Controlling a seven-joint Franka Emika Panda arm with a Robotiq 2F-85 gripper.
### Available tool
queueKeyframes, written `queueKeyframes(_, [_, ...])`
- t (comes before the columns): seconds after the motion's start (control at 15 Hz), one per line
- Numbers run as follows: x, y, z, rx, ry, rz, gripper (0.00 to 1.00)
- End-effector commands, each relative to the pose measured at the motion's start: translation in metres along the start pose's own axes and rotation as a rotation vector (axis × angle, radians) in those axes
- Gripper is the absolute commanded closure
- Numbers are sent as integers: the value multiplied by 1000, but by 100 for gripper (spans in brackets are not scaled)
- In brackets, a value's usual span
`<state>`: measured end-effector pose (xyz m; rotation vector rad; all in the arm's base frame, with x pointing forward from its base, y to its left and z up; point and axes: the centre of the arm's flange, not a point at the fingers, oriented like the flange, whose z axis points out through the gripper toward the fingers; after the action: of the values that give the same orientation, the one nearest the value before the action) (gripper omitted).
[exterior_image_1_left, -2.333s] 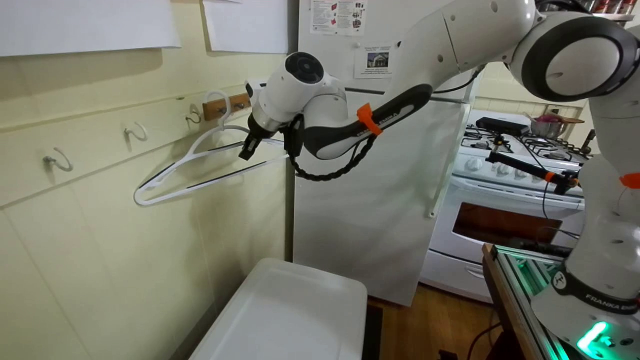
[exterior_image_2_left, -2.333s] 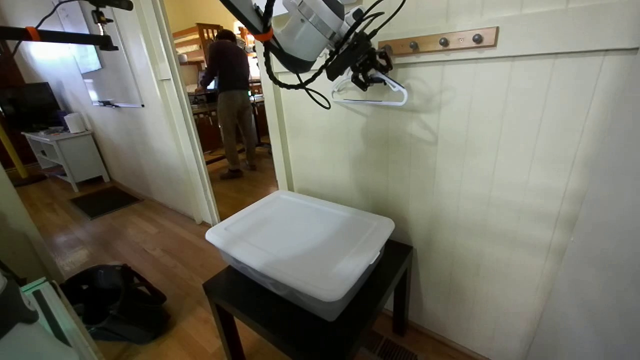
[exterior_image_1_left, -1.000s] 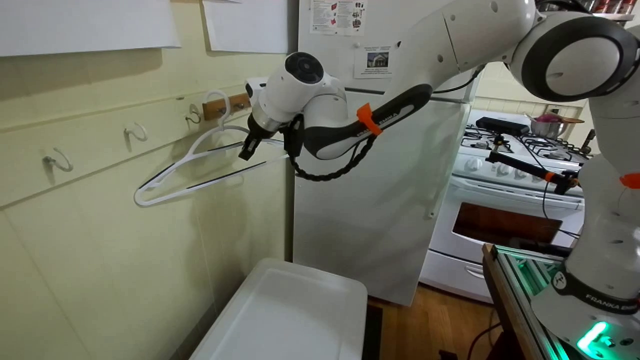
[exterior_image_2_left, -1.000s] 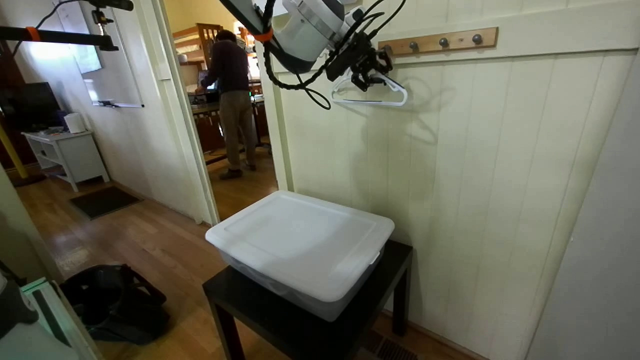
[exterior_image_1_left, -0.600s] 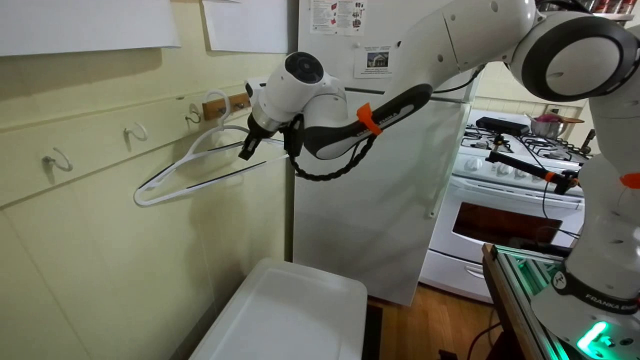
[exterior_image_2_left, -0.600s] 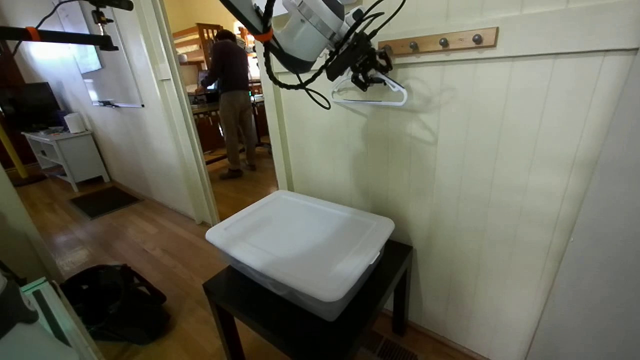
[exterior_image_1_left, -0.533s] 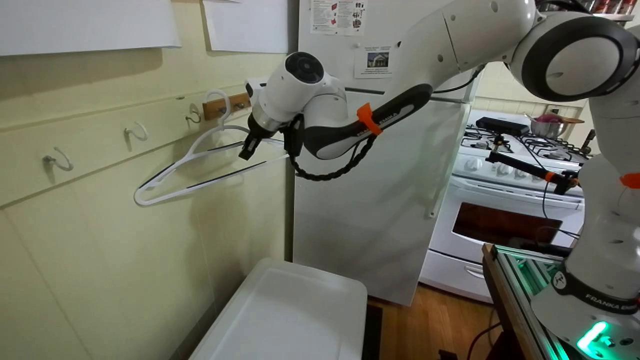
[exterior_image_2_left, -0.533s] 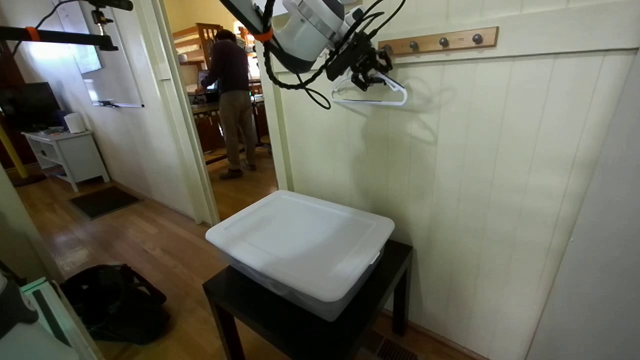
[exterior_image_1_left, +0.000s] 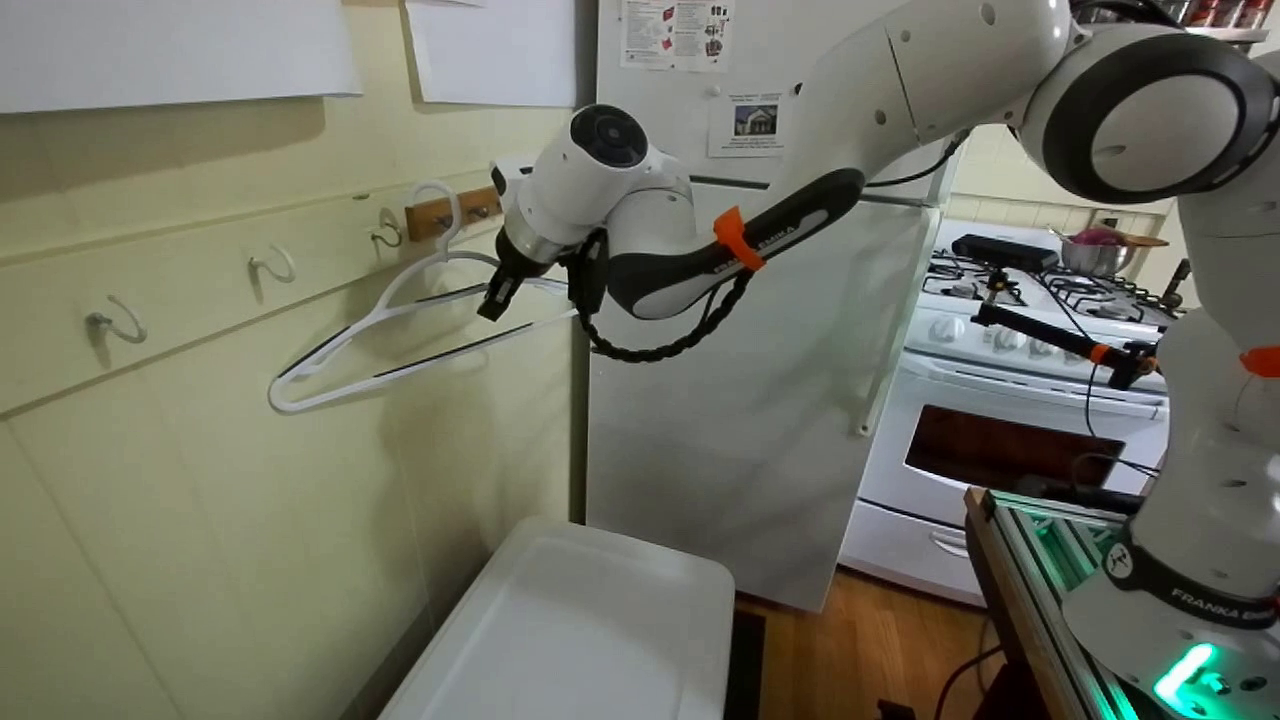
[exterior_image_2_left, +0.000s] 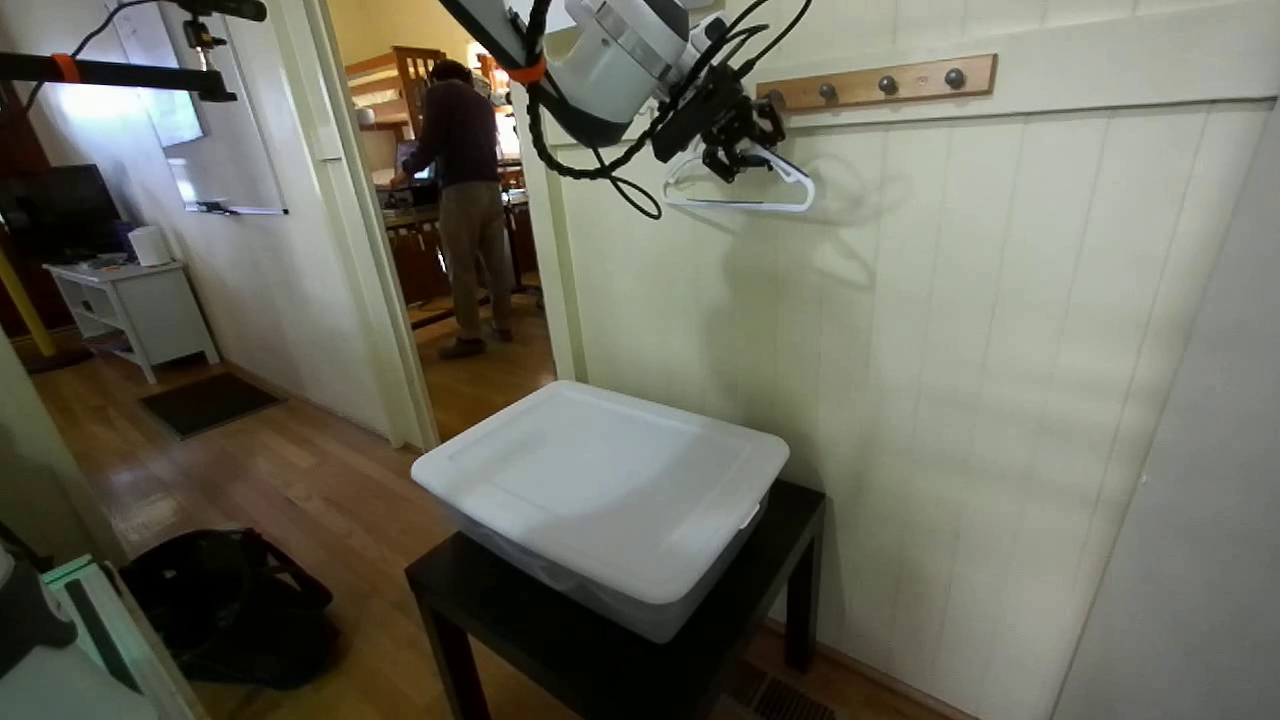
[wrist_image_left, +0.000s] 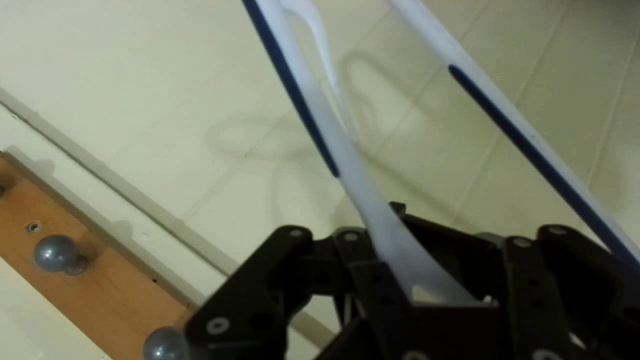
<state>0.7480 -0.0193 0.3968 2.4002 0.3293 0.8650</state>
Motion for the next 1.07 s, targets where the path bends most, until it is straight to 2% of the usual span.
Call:
queueKeyframes(0.0, [0,0,0,0,0,0,100])
queueKeyframes(0.13, [6,11,3,-2,-15,0,100])
queueKeyframes(0.47, [13,49,9,18,-14,-92,100])
queueKeyframes(0.73, [13,67,18,97,3,-194,100])
queueKeyframes(1.0, [23,64,30,177,30,-302,100])
